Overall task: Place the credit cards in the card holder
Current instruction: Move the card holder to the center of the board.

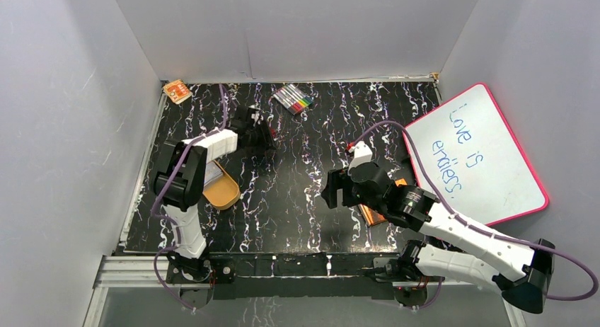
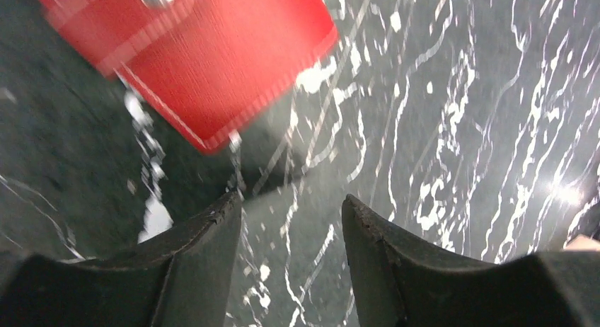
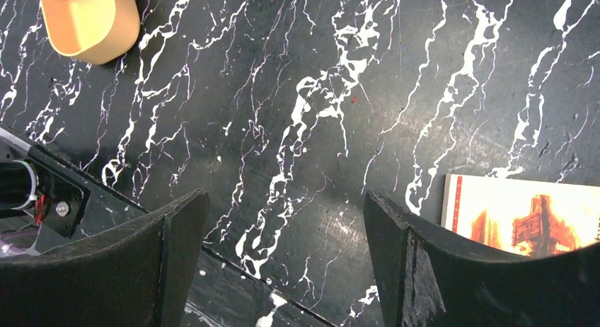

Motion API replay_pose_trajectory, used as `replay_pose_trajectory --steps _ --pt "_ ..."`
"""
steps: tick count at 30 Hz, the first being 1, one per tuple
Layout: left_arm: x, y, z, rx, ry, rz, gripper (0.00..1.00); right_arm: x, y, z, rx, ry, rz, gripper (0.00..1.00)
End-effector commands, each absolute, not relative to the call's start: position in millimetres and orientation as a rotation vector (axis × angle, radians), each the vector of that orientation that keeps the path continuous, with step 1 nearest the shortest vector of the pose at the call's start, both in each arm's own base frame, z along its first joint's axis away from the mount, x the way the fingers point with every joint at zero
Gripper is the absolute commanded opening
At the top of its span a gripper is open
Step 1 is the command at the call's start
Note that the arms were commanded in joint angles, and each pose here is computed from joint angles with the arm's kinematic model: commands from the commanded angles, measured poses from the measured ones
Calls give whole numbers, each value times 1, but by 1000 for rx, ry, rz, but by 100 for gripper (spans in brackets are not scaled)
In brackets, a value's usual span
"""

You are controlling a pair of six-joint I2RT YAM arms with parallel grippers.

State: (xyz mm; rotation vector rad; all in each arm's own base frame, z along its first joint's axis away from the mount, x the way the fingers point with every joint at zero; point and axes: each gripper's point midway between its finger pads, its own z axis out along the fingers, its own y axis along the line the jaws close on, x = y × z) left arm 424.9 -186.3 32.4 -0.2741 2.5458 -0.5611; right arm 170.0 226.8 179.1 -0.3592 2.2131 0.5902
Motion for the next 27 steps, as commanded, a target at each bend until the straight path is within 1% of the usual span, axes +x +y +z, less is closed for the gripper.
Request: replay_pose_trajectory --steps 1,4,7,9,12,15,20,27 --pt "395 -189 56 -309 2532 -564 53 164 222 184 -314 2213 629 88" --pt "399 -172 80 -371 2453 -486 61 163 218 187 -304 2211 629 88" --pt "418 -160 110 -411 2374 -473 68 162 214 189 -294 2206 627 88" --pt "437 -144 122 -465 2330 -441 71 161 212 190 -290 2205 628 88" --pt "465 -131 131 -519 2308 -481 73 159 212 190 -295 2207 633 88" --pt "491 -118 132 -549 2277 -521 77 159 210 191 -301 2210 628 88" --pt "525 -102 115 -580 2285 -569 91 161 209 194 -315 2197 610 89" --pt "551 -110 93 -521 2311 -626 93 161 209 197 -319 2191 612 89"
